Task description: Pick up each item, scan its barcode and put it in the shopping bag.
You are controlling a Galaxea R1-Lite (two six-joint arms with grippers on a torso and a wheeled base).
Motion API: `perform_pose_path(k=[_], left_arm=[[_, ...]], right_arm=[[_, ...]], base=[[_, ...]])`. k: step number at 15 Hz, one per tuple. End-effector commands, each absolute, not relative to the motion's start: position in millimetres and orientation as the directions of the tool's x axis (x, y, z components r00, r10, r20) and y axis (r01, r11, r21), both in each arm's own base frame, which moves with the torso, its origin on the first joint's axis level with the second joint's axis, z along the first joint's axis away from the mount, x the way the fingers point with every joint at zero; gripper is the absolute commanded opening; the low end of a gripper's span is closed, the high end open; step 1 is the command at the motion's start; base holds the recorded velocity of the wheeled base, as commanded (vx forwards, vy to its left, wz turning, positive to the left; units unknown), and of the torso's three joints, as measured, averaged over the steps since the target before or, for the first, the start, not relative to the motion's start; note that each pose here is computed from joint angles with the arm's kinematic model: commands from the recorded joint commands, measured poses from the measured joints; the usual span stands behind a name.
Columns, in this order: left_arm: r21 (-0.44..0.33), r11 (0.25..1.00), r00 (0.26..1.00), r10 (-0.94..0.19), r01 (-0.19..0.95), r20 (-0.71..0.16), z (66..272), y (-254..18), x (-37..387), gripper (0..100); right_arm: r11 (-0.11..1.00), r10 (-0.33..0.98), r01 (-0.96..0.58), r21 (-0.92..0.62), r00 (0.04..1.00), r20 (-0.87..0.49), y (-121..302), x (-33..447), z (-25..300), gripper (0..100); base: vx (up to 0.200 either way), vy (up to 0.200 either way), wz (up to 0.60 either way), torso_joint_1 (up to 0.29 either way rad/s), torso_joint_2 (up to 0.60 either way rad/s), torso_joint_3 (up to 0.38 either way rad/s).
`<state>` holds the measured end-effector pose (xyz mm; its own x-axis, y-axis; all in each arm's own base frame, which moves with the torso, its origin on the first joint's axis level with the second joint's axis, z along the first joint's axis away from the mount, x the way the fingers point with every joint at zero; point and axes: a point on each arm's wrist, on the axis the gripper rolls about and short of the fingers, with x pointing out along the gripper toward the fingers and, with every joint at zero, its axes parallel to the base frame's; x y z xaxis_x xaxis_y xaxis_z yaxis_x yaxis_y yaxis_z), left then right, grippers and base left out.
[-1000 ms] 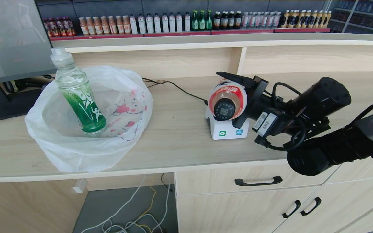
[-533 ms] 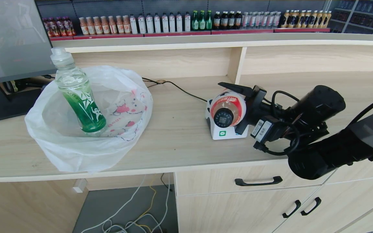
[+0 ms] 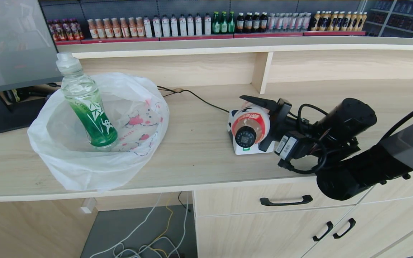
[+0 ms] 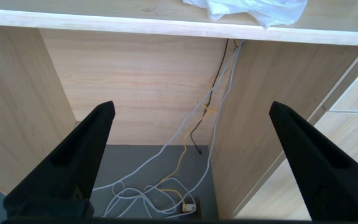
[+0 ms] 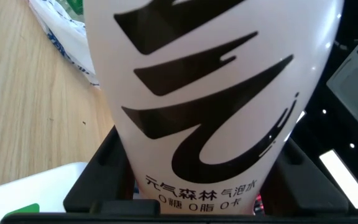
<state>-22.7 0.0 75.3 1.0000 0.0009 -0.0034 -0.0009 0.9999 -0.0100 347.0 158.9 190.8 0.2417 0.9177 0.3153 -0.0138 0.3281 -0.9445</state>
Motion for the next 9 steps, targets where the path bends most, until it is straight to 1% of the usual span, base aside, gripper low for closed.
perform_pose_path(k=[1,9], left_arm=[[-0.011,1.0,1.0,0.002,-0.002,-0.003,75.4,0.0,-22.7,100],[-0.009,1.0,1.0,0.002,-0.002,-0.003,75.4,0.0,-22.7,100]], right_arm=[[0.328,0.918,-0.015,-0.945,0.243,0.315,159.2,347.3,190.1,0],[0.329,0.917,-0.01,-0.944,0.24,0.317,159.1,345.5,192.3,0]], base=[[0.0,0.0,0.0,0.0,0.0,0.0],[0.0,0.0,0.0,0.0,0.0,0.0]])
